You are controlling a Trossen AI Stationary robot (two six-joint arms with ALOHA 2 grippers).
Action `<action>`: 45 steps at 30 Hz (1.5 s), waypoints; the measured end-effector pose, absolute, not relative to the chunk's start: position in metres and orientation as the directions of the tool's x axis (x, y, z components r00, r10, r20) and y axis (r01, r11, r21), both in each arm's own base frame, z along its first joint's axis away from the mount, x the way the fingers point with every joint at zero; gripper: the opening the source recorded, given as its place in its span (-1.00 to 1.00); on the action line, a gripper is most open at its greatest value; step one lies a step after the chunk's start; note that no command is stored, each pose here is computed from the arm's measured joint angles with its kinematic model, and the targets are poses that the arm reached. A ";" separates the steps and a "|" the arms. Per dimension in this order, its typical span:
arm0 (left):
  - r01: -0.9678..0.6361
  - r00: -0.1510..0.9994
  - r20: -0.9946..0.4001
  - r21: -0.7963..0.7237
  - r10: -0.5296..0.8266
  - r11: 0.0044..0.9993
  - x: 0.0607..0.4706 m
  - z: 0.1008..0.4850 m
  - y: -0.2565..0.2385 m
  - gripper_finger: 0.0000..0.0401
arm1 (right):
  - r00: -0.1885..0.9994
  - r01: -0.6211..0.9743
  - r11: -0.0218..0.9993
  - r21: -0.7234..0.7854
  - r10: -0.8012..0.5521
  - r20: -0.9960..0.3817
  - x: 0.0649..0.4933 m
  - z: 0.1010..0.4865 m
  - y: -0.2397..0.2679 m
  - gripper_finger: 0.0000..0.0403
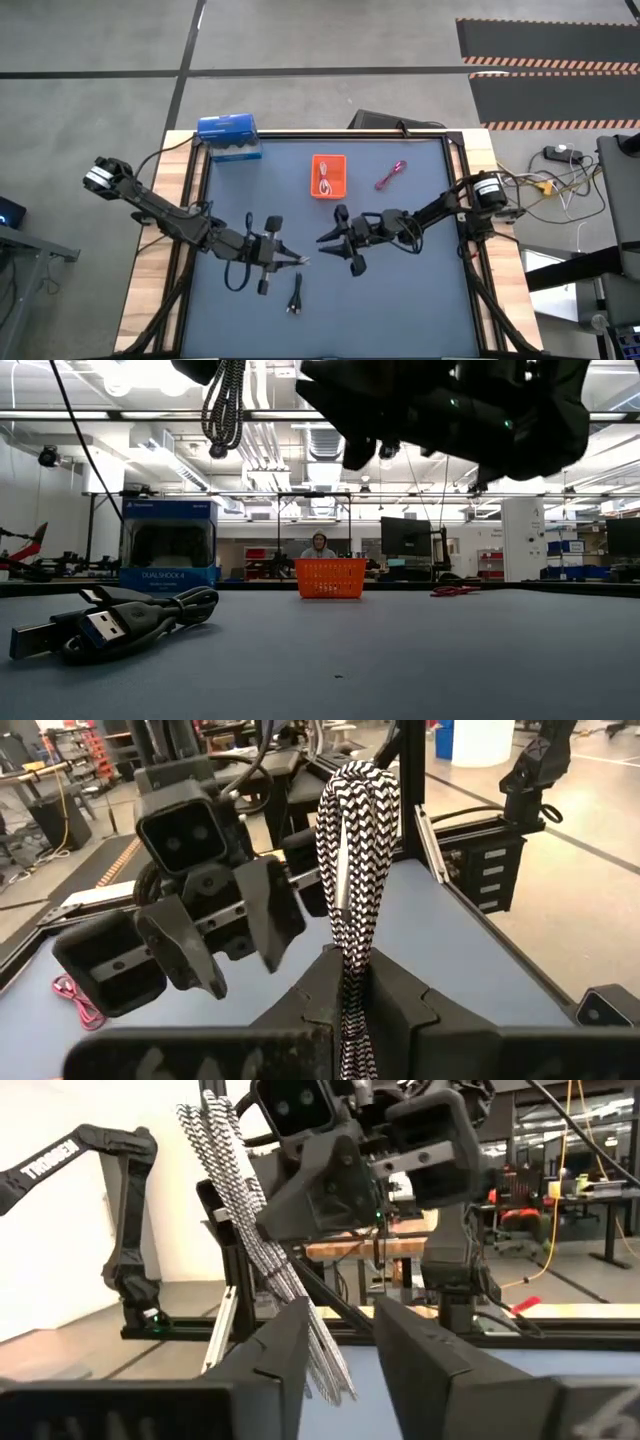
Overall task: Pick and place USB-C Cables
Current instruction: Put the black white charger cable into the orange bin
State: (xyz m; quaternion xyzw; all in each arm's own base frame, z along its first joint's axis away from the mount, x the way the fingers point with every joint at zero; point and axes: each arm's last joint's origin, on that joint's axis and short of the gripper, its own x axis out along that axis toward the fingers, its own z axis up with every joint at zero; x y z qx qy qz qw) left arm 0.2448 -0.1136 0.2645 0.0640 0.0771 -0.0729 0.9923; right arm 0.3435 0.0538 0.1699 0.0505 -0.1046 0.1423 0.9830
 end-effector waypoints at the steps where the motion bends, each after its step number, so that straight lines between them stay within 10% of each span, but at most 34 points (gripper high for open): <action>1: 0.154 0.977 -0.163 0.115 -0.135 0.981 0.245 0.264 -0.114 -0.93 | 0.938 -0.291 0.955 0.063 0.271 0.216 0.346 0.172 0.055 -0.41; 11: 0.012 0.994 -0.108 0.111 0.000 0.994 0.247 0.269 -0.108 -0.93 | 0.951 -0.304 0.949 0.082 0.297 0.087 0.356 0.185 0.064 0.07; 25: -0.057 0.995 -0.080 0.075 0.063 0.996 0.250 0.272 -0.102 -0.93 | 0.977 -0.205 0.979 0.017 0.204 0.064 0.381 0.210 0.066 0.08; 45: -0.064 0.993 -0.092 0.081 0.071 0.995 0.249 0.270 -0.101 -0.93 | 0.981 -0.194 0.980 -0.045 0.192 -0.034 0.396 0.222 0.068 -0.85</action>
